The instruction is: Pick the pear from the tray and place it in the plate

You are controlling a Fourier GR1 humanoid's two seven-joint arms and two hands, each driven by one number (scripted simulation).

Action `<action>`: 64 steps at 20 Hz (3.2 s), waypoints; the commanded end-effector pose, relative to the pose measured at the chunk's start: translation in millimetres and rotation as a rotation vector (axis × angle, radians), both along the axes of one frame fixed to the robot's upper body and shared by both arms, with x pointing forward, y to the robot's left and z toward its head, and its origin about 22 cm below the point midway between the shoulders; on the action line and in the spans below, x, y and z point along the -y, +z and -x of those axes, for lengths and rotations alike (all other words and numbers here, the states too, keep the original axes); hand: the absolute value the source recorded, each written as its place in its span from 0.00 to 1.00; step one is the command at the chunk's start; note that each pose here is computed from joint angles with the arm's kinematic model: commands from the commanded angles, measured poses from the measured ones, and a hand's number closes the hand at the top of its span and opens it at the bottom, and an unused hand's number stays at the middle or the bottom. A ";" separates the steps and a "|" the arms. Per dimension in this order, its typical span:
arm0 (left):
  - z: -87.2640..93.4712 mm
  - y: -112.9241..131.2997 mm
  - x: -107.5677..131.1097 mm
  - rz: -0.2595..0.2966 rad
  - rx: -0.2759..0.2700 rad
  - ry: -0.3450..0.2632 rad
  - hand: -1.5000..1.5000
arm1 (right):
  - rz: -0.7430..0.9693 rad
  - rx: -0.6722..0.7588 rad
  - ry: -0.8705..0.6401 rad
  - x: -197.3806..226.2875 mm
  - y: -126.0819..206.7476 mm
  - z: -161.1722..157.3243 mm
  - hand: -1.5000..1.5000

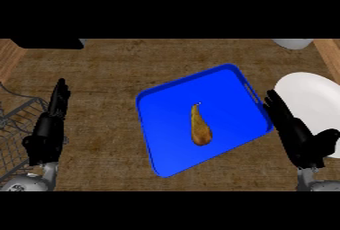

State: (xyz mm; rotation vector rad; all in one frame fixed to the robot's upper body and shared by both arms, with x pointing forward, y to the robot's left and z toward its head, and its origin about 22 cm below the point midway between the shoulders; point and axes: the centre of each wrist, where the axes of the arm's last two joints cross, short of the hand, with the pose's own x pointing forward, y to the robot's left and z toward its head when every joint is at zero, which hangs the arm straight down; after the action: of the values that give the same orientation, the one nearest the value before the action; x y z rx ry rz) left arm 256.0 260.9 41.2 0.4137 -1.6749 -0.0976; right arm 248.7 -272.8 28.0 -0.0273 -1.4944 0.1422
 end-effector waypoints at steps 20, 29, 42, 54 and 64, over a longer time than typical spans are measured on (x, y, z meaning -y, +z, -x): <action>-24.2 -28.9 -2.4 0.183 -0.282 -0.124 0.50 | 0.895 0.358 0.951 -83.9 70.7 -128.6 0.00; -33.7 -6.8 -27.1 0.170 -0.286 -0.102 0.50 | 1.061 0.290 1.034 -120.2 83.9 -141.1 0.00; -28.1 -39.8 -21.8 0.179 -0.308 -0.107 0.50 | 1.463 0.160 1.070 -180.4 63.3 -111.0 0.00; -15.4 -26.5 -29.8 0.172 -0.302 -0.108 0.50 | 1.578 0.017 1.127 -203.2 20.8 -108.3 0.00; -27.4 -30.5 -29.6 0.161 -0.289 -0.099 0.50 | 1.655 0.048 1.118 -213.1 20.2 -118.7 0.00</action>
State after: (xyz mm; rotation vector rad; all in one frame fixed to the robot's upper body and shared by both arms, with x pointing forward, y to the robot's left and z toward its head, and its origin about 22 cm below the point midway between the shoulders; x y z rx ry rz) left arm 286.4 294.6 18.1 0.1704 -1.4059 -0.0916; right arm 369.9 -67.6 45.8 -0.5057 -0.9066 2.1918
